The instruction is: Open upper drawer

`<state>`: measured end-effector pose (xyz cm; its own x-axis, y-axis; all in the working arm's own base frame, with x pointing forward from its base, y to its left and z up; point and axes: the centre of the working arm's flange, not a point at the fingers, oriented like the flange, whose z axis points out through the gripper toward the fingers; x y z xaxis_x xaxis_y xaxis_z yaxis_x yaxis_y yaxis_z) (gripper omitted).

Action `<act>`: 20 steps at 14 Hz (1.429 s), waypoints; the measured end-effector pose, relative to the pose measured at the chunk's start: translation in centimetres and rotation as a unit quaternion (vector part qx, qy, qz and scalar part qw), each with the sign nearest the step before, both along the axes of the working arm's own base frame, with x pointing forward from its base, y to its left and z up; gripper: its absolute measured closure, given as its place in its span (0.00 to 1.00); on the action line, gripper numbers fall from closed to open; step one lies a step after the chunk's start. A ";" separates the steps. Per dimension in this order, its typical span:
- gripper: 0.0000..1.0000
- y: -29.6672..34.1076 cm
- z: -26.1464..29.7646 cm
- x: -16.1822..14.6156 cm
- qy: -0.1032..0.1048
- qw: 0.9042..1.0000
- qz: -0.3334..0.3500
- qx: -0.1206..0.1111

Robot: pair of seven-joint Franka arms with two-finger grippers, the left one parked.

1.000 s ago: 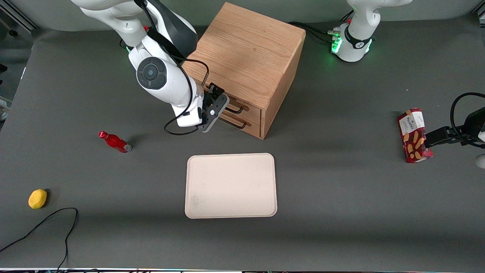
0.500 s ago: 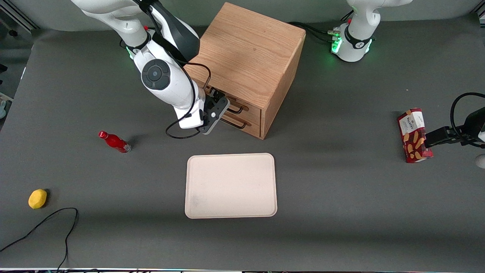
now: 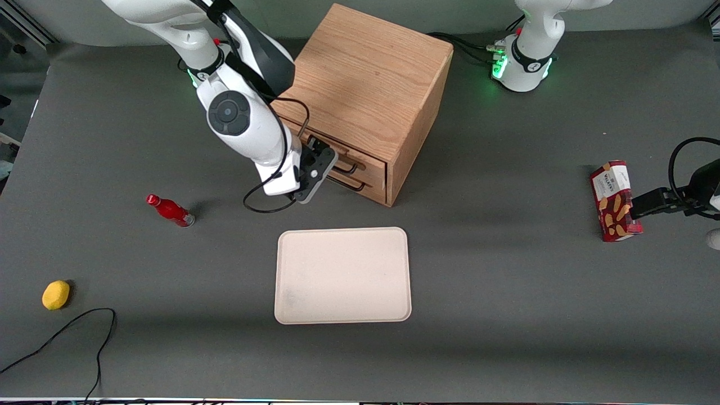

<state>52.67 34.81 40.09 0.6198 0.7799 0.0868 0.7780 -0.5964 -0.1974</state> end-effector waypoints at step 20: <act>0.00 -14.7 1.9 14.0 -0.072 0.995 -0.069 0.026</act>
<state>66.70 20.12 42.01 0.6993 0.6800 0.2204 0.7116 -0.6917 -0.1234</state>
